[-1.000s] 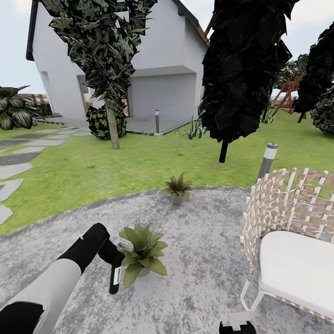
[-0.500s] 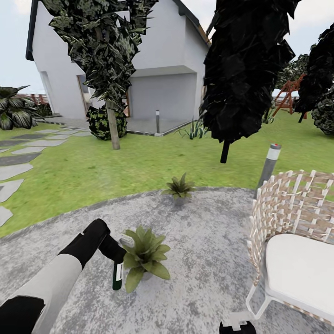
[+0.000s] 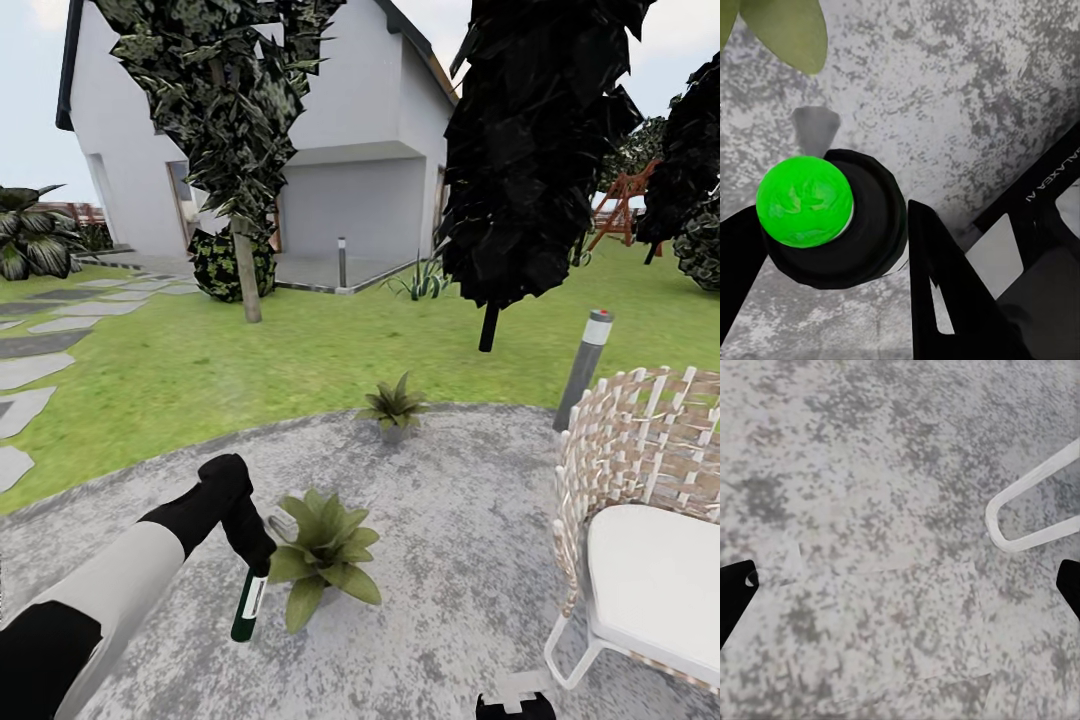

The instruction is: Pick up the pesticide atomizer in the garden and spray insectifuge to fully cover both potted plants in the garden.

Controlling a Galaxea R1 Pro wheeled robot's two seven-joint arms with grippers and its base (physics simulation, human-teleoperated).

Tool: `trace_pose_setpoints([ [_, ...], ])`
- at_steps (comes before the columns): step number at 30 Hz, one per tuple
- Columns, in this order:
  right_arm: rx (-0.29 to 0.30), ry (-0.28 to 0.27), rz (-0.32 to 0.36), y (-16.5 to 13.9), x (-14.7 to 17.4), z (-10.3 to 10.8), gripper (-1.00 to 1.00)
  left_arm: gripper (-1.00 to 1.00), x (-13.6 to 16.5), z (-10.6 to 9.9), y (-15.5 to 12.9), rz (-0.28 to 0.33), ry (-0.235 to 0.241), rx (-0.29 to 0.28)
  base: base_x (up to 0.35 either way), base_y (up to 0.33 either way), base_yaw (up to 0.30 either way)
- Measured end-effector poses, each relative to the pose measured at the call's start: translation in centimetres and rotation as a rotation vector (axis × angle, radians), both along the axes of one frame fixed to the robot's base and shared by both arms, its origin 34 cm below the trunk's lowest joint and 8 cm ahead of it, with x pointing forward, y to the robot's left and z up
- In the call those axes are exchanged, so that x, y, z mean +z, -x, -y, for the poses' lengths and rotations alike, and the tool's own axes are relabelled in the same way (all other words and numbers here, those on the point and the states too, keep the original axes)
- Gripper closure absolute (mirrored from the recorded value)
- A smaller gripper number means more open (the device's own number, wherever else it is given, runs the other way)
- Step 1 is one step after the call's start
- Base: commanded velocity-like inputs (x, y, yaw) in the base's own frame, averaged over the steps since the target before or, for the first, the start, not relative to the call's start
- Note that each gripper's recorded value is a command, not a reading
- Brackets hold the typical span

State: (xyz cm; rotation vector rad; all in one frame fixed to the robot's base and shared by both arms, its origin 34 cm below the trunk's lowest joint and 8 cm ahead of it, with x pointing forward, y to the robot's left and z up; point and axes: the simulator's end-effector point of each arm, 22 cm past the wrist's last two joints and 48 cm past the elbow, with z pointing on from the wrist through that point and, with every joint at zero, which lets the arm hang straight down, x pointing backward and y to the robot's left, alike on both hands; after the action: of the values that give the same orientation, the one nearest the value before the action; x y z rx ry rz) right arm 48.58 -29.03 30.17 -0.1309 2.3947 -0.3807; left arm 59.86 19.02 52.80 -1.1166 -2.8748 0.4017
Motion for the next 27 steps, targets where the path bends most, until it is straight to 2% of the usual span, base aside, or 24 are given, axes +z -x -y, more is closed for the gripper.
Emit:
trace_pose_setpoints([
  [9,-0.001,-0.003,0.001,-0.1,0.0,-0.2,-1.0,1.0,-0.2,0.1,0.2,-0.004,0.001,-0.001,0.0,0.136,-0.001],
  [18,-0.002,-0.003,0.004,-0.1,0.1,-0.2,-1.0,1.0,-0.5,0.7,0.8,-0.012,0.001,-0.015,0.0,0.004,-0.211],
  [23,-0.002,-0.004,0.004,-0.1,0.1,-0.2,-1.0,1.0,1.4,1.1,-1.0,0.02,0.012,-0.009,0.0,0.0,-0.041],
  [25,-0.003,-0.002,0.005,-0.1,0.2,0.0,-1.0,1.0,3.6,1.1,-2.7,0.046,0.014,-0.002,0.0,0.0,-0.001],
  [27,-0.003,-0.001,0.004,-0.1,0.1,0.0,-1.0,1.0,2.9,0.7,-1.9,0.026,-0.016,-0.032,0.0,0.0,0.0],
])
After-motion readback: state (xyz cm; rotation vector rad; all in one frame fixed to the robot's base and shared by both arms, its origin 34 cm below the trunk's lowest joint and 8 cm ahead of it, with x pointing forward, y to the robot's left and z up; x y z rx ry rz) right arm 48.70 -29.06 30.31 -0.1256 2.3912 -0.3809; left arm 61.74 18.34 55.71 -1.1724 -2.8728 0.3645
